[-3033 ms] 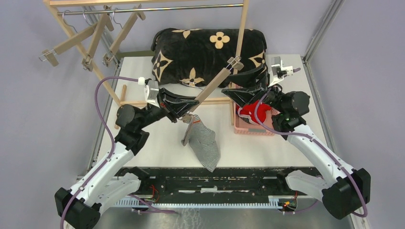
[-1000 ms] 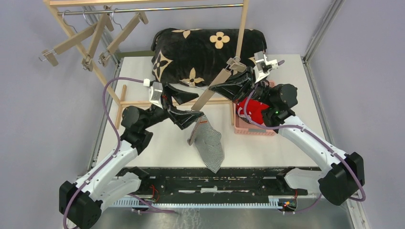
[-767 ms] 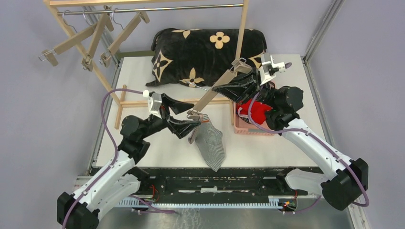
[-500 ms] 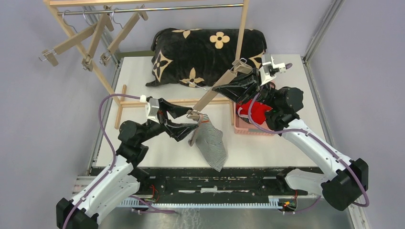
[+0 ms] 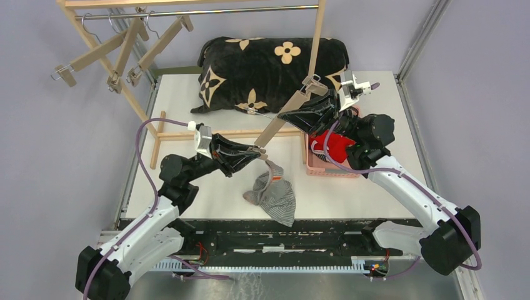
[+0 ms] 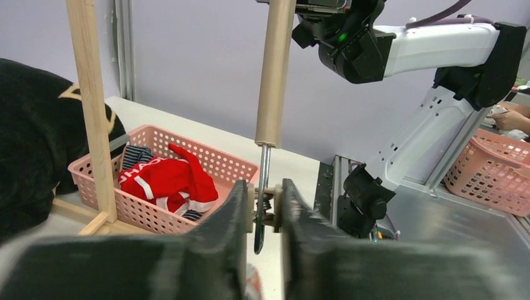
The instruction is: Remove the underwear clipped to the hanger
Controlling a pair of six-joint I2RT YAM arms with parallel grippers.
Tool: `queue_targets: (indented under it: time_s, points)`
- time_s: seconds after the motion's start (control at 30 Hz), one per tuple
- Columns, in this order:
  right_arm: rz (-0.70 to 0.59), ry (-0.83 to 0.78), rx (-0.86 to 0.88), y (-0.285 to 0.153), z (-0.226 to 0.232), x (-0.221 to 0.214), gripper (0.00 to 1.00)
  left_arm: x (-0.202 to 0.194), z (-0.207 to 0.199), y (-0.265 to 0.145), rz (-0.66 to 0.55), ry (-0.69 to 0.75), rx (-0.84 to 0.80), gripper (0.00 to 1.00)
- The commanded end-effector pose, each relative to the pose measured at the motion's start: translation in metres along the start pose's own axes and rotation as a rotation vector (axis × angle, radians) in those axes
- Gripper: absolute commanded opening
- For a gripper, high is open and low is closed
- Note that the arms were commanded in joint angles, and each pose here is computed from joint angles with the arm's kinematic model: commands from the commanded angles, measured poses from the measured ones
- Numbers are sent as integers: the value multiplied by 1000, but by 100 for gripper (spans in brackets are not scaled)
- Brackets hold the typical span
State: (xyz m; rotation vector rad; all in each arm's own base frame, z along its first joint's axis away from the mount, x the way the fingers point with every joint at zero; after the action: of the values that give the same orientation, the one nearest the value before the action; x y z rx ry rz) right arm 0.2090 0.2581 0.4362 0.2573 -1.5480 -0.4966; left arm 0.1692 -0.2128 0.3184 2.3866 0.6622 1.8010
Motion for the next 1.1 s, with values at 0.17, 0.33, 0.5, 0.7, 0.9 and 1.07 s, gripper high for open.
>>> queue_targets:
  time_s: [0.17,0.33,0.5,0.7,0.9,1.07]
  points:
    - [-25,-72,-7,4,0,7,1,31,-6,10,-72,42,-7,98]
    - [-11,-54,1,2,-1,0,1,42,-11,14,-84,59,-21,99]
    - [-10,-42,14,2,1,-3,1,40,-9,14,-77,59,-15,99]
    - [-24,-31,26,2,2,-2,1,41,-8,18,-79,45,-29,66]
    - [-25,-18,45,2,5,-3,1,40,-3,24,-77,27,-36,48]
    - [-17,-18,51,2,7,-6,1,42,-3,27,-84,19,-40,48]
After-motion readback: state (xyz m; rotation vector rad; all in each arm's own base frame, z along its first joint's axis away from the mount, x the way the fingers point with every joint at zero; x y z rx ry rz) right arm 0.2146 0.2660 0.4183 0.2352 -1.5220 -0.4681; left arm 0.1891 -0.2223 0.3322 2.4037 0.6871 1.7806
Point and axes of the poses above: each gripper's point midway between its finger pads, its own y axis out along the fingers, its own z axis along the line the jaws close on, x = y × z, the point moved 4 cm from there along -y, back along the fingers, and after that the axes turned 7 degrees about -y, right-handed, at the moved point
